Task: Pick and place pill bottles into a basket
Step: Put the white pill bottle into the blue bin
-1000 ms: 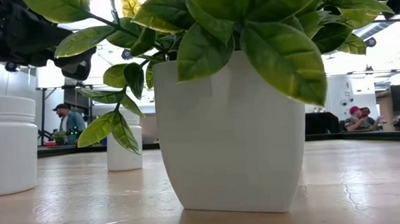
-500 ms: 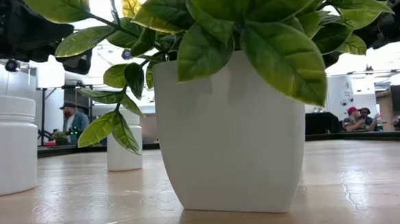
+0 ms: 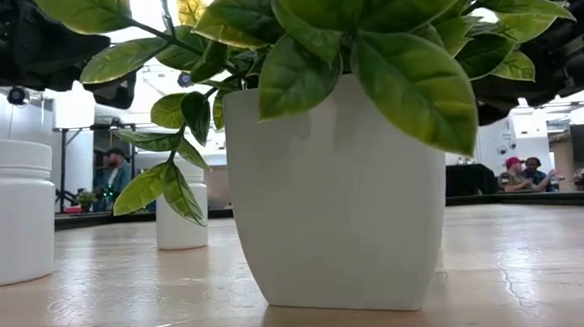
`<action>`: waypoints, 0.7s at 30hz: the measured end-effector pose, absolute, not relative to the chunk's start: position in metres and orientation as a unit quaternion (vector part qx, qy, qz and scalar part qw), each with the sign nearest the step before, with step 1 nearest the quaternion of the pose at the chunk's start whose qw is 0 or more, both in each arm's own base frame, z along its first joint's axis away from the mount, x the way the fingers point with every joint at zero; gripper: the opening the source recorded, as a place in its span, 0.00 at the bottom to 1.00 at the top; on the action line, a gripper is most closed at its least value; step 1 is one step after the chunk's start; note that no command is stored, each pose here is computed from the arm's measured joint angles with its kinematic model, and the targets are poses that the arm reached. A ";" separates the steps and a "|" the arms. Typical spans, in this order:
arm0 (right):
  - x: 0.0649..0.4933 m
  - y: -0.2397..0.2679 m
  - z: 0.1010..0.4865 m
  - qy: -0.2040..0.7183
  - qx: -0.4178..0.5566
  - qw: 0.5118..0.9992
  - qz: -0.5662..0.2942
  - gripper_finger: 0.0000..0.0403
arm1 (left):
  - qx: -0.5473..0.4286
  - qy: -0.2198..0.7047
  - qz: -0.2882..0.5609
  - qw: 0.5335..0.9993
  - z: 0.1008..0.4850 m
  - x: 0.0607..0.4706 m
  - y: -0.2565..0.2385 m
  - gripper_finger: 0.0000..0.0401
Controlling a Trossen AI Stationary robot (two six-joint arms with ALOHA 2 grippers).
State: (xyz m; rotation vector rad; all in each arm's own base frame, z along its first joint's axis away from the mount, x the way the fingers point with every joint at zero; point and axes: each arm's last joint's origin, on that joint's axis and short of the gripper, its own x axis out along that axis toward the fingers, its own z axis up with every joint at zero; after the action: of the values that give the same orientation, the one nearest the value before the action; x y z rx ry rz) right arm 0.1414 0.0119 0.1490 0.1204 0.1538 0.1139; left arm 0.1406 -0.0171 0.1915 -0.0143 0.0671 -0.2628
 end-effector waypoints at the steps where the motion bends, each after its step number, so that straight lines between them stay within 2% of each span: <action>1: 0.141 0.012 0.149 0.077 0.056 0.994 0.057 0.02 | -0.007 0.033 -0.131 0.991 0.191 0.141 -0.017 0.47; 12: 0.142 0.015 0.152 0.075 0.096 0.988 0.090 0.02 | -0.011 0.031 -0.131 0.991 0.192 0.142 -0.017 0.47; 16: 0.148 0.021 0.168 0.064 0.105 0.984 0.129 0.02 | -0.011 0.033 -0.131 0.991 0.191 0.142 -0.017 0.47; 21: 0.159 0.028 0.196 0.160 0.106 0.971 0.140 0.02 | -0.012 0.034 -0.131 0.991 0.191 0.142 -0.017 0.47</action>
State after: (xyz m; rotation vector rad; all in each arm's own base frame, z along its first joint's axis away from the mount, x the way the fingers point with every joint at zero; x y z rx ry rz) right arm 0.1595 0.0282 0.1961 0.2136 0.3234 0.2830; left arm 0.1420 -0.0172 0.1911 -0.0237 0.0683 -0.2624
